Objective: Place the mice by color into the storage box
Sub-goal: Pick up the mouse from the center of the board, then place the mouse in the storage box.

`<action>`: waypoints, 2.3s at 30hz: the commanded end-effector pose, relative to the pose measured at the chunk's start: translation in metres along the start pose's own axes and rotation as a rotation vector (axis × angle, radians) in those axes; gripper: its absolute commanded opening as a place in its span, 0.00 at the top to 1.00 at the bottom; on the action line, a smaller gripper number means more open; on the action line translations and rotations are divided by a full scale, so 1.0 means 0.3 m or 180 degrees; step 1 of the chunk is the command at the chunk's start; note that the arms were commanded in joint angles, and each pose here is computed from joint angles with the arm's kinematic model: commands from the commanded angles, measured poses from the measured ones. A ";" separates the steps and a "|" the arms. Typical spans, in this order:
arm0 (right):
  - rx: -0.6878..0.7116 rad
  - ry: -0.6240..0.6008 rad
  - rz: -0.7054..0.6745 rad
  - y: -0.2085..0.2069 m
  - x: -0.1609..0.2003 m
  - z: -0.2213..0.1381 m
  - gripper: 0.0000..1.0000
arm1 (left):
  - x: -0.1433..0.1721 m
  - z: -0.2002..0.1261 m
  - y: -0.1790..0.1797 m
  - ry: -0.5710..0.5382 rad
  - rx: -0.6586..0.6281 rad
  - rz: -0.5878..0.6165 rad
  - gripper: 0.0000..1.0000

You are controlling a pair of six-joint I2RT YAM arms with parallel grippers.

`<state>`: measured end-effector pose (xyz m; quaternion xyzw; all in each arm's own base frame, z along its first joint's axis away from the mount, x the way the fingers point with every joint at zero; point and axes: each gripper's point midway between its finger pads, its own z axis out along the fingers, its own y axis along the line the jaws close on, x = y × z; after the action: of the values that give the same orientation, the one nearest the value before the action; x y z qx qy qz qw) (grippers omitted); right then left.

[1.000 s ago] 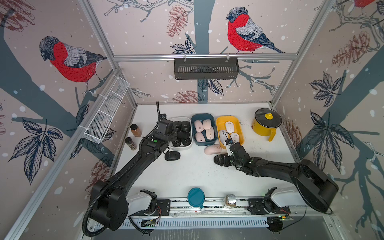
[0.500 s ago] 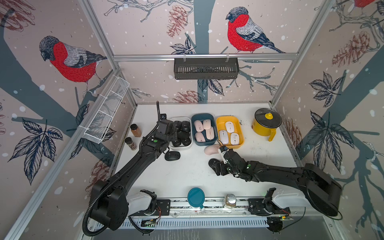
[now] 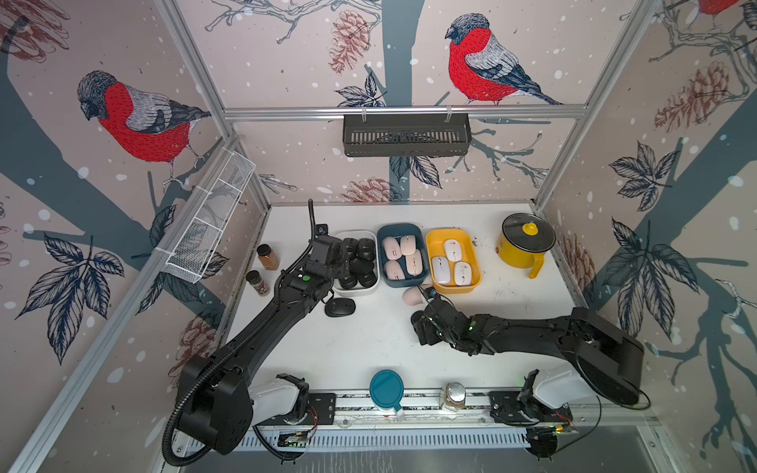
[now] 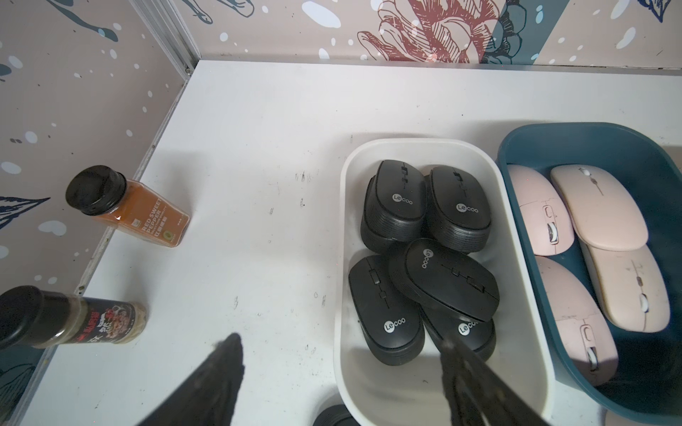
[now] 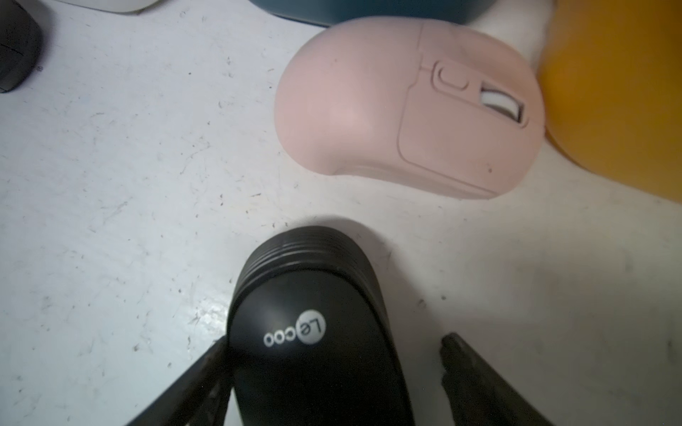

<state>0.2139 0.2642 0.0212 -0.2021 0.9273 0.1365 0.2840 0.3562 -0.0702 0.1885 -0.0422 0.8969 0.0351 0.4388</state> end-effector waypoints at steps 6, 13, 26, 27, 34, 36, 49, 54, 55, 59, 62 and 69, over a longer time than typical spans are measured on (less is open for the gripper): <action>0.0103 0.0195 -0.0052 -0.019 0.049 0.023 0.19 | -0.021 -0.006 -0.001 -0.0065 0.0014 -0.0046 0.17; 0.0279 0.0203 -0.0079 -0.039 0.053 0.026 0.25 | -0.019 -0.005 -0.004 -0.0058 0.0030 -0.0048 0.17; 0.0110 -0.0035 0.0143 0.002 -0.034 -0.015 0.43 | -0.017 -0.002 -0.009 -0.0044 0.0049 -0.0049 0.17; 0.0079 -0.0074 0.0168 0.007 -0.048 -0.026 0.42 | -0.017 -0.002 -0.010 -0.0043 0.0054 -0.0049 0.17; -0.0096 -0.0273 0.0400 0.001 -0.135 -0.081 0.42 | -0.019 -0.003 -0.012 -0.0046 0.0065 -0.0064 0.17; -0.0106 -0.0329 0.0467 -0.009 -0.159 -0.095 0.42 | -0.017 -0.002 -0.014 -0.0036 0.0070 -0.0060 0.17; -0.0269 -0.0685 0.0488 0.021 -0.351 -0.158 0.42 | -0.017 0.000 -0.010 -0.0041 0.0046 -0.0061 0.17; -0.0323 -0.0755 0.0431 0.050 -0.433 -0.145 0.42 | -0.023 -0.002 -0.006 -0.0061 0.0029 -0.0065 0.17; -0.0335 -0.0776 0.0411 0.059 -0.450 -0.141 0.41 | -0.024 -0.004 -0.006 -0.0065 0.0031 -0.0069 0.17; -0.0361 -0.0826 0.0375 0.087 -0.517 -0.115 0.42 | -0.039 -0.015 0.005 -0.0129 -0.0010 -0.0083 0.17; -0.0354 -0.0861 0.0356 0.102 -0.556 -0.090 0.42 | -0.046 -0.024 0.011 -0.0167 -0.0025 -0.0091 0.17; -0.0408 -0.0926 0.0321 0.149 -0.625 -0.038 0.42 | -0.054 -0.031 0.022 -0.0211 -0.0069 -0.0109 0.17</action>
<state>0.3228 0.3427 0.1341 -0.1466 0.8880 0.2221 0.3749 0.3544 -0.0676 0.1994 -0.0475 0.8899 0.0343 0.4524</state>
